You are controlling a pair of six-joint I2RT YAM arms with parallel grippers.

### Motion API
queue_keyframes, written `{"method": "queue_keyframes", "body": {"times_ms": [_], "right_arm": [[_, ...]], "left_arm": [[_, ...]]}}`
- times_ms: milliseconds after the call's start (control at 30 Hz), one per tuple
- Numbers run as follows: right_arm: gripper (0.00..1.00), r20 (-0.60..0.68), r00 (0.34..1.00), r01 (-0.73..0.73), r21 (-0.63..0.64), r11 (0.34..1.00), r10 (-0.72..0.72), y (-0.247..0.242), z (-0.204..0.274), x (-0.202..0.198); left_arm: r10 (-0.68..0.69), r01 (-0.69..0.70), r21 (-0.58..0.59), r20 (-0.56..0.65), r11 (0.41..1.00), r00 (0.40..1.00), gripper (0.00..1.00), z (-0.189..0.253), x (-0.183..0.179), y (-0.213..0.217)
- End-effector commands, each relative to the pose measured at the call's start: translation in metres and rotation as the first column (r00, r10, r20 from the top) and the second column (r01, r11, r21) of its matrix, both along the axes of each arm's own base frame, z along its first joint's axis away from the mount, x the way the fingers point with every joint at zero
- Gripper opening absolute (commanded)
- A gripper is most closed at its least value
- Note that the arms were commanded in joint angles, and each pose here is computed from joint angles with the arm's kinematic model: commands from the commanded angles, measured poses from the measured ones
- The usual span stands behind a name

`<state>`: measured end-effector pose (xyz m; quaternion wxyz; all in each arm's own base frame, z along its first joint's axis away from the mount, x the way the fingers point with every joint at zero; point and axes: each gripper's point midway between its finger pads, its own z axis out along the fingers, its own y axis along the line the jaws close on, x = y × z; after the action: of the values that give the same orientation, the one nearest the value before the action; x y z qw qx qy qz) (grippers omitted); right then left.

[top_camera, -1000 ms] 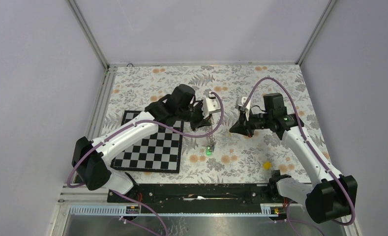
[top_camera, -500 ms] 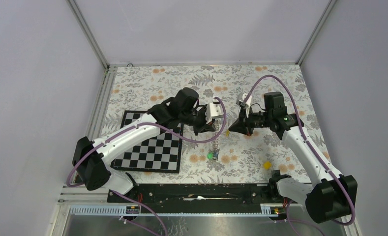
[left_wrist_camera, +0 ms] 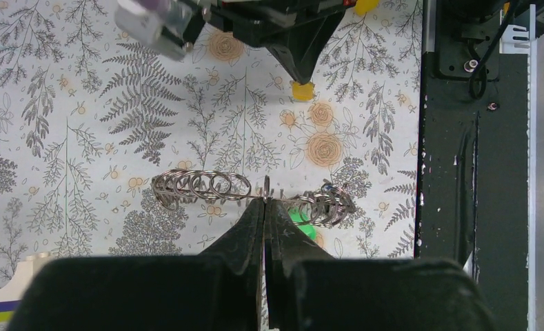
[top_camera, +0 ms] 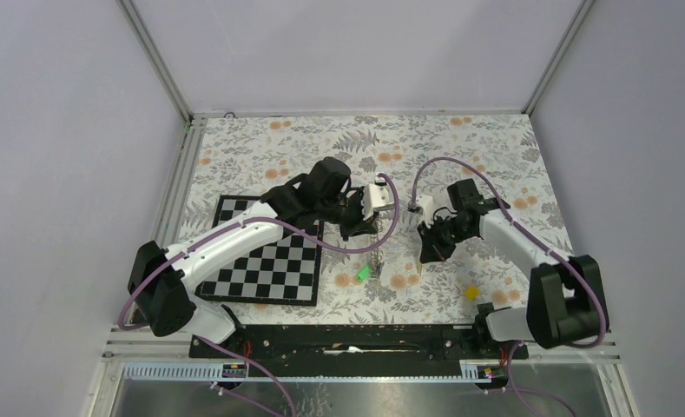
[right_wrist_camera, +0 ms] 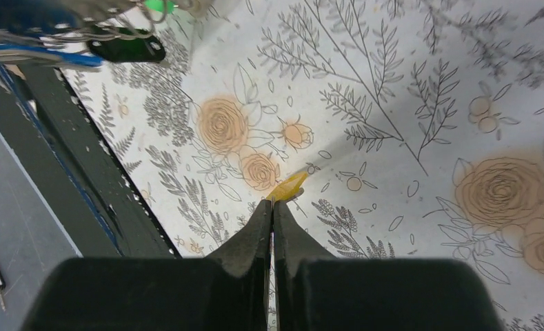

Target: Put the keys on the keyring

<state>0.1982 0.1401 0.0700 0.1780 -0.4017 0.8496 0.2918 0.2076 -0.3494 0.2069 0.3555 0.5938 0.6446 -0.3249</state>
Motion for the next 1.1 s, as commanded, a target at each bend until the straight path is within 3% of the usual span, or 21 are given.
{"method": "queue_keyframes", "body": {"times_ms": [0, 267, 467, 667, 900, 1067], "right_arm": [[0.01, -0.08, 0.997, -0.01, -0.081, 0.997, 0.004, -0.013, -0.02, 0.002], [0.11, -0.192, 0.97, 0.128, -0.119, 0.985, -0.149, -0.035, -0.04, 0.039], [0.29, -0.183, 0.968, 0.144, -0.153, 0.978, -0.171, -0.049, -0.046, 0.049], [0.41, -0.143, 0.972, 0.16, -0.173, 0.972, -0.186, -0.059, -0.043, 0.054], [0.44, -0.103, 0.983, 0.144, -0.088, 0.986, -0.153, -0.048, -0.023, 0.052], [0.49, -0.016, 1.0, 0.021, -0.022, 1.0, -0.022, -0.041, -0.013, 0.048]], "left_arm": [[0.01, -0.004, -0.09, 0.069, 0.996, 0.998, 0.0, 0.031, 0.007, -0.008], [0.015, -0.009, -0.087, 0.072, 0.996, 0.997, 0.0, 0.03, 0.007, -0.007], [0.016, -0.009, -0.083, 0.073, 0.996, 0.997, 0.0, 0.029, 0.009, -0.008], [0.013, -0.007, -0.08, 0.072, 0.997, 0.997, 0.0, 0.029, 0.009, -0.009], [0.016, -0.01, -0.07, 0.081, 0.997, 0.997, 0.0, 0.028, 0.011, -0.008], [0.011, -0.005, -0.055, 0.107, 0.998, 0.994, 0.0, 0.028, 0.013, -0.005]]}}
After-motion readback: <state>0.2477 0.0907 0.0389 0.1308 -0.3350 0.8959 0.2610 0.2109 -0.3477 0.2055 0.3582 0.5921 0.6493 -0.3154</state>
